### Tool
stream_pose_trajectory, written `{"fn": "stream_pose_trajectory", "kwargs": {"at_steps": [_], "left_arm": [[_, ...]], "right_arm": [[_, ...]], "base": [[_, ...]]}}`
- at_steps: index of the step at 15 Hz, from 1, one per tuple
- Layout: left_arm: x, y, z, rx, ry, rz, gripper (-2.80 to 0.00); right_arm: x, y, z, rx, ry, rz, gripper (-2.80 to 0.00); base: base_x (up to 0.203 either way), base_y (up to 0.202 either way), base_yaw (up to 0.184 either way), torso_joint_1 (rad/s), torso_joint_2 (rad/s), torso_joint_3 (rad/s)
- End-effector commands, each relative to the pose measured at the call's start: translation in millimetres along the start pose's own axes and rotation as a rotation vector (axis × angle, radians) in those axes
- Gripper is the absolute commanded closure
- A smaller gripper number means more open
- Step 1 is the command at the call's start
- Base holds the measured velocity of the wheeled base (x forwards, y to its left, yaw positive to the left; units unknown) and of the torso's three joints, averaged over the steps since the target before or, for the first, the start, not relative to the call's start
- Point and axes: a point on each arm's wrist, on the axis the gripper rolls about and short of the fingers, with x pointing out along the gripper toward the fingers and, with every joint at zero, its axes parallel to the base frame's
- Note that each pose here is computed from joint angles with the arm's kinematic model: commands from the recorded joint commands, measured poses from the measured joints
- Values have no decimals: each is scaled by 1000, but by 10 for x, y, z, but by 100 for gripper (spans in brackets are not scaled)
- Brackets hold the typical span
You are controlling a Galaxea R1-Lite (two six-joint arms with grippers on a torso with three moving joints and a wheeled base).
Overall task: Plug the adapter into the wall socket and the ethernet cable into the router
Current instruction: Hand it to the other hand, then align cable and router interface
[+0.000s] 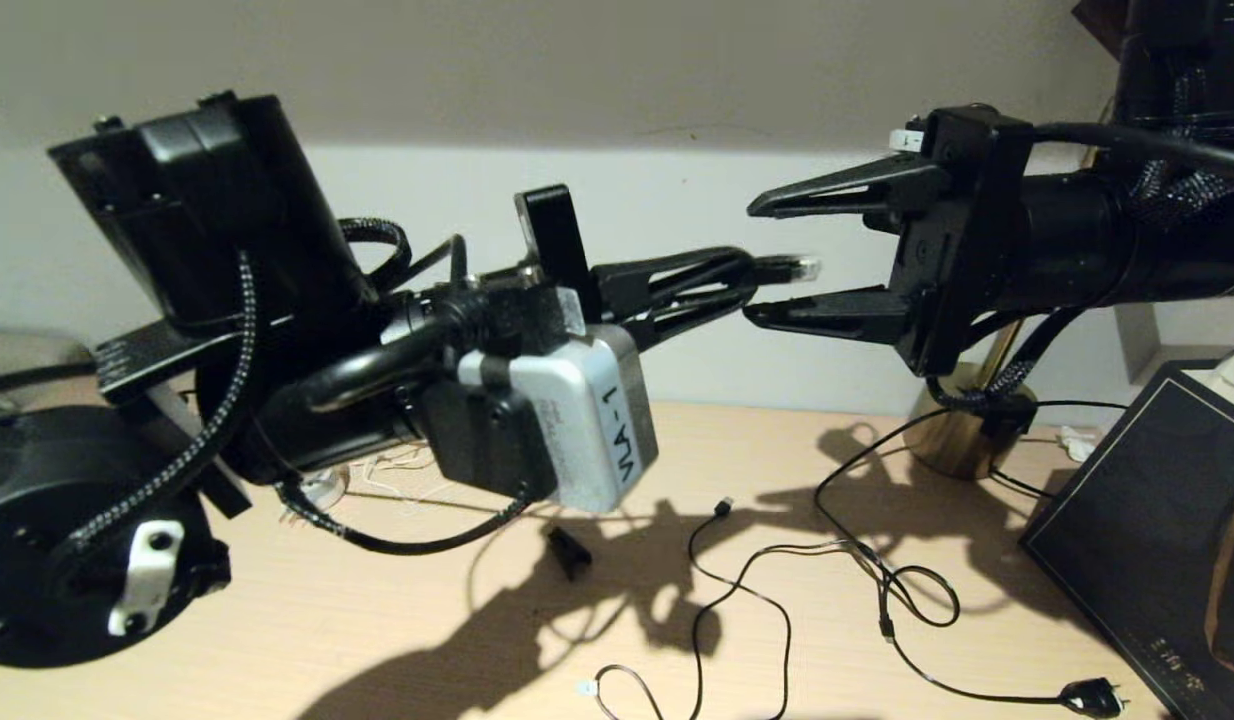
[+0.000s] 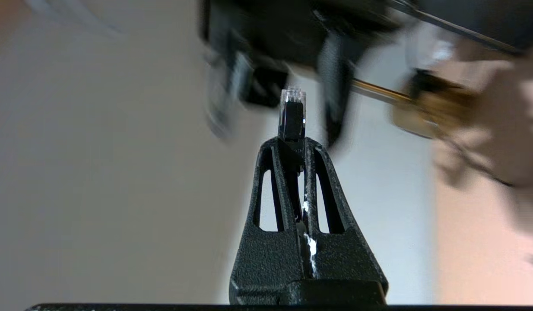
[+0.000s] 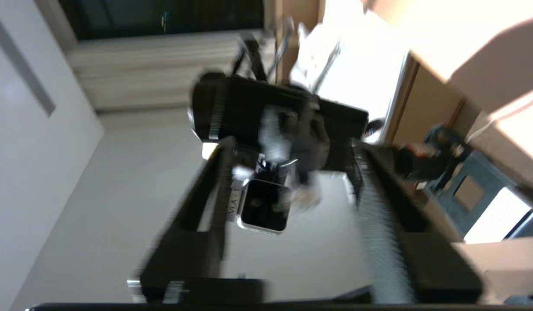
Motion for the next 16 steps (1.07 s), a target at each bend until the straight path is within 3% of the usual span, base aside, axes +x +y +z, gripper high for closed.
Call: {"fn": "stream_pose_trajectory", "kwargs": {"at_steps": [1,2,3,5,6,9,11,14,16], "left_arm": [[-271,-77,57,-93,60,-23,0],[-418,-150,61,-181,121,-35,0],[-555,-249,54,-314,193,-43,0],[-730,-368,59,-632,314,-3,0],[-777,-380,64,-777,359,44,0],[-838,-398,50,-1179,456,208,0],[-850,-442,33,-1373,490,275,0],[-867,-570,-6,-1584,615,320,0],[-861,-680,-52,-1617,710,336,0]], "right_arm": [[-212,78,-82,-29,-71,8,-280],[-358,130,-134,-56,-122,13,-280],[-504,165,-205,-95,-184,10,-280],[-726,68,-418,-200,-299,-44,-280],[-812,-16,-554,-261,-342,-82,0],[-1077,-228,-1120,-492,-497,-216,0],[-1237,-411,-1541,-699,-634,-378,0],[-1436,-777,-2073,-930,-855,-711,0],[-1516,-1089,-2349,-1012,-902,-898,0]], "base": [[0,0,0,0,0,0],[0,0,0,0,0,0],[0,0,0,0,0,0],[0,0,0,0,0,0],[0,0,0,0,0,0],[0,0,0,0,0,0],[0,0,0,0,0,0],[0,0,0,0,0,0],[0,0,0,0,0,0]]}}
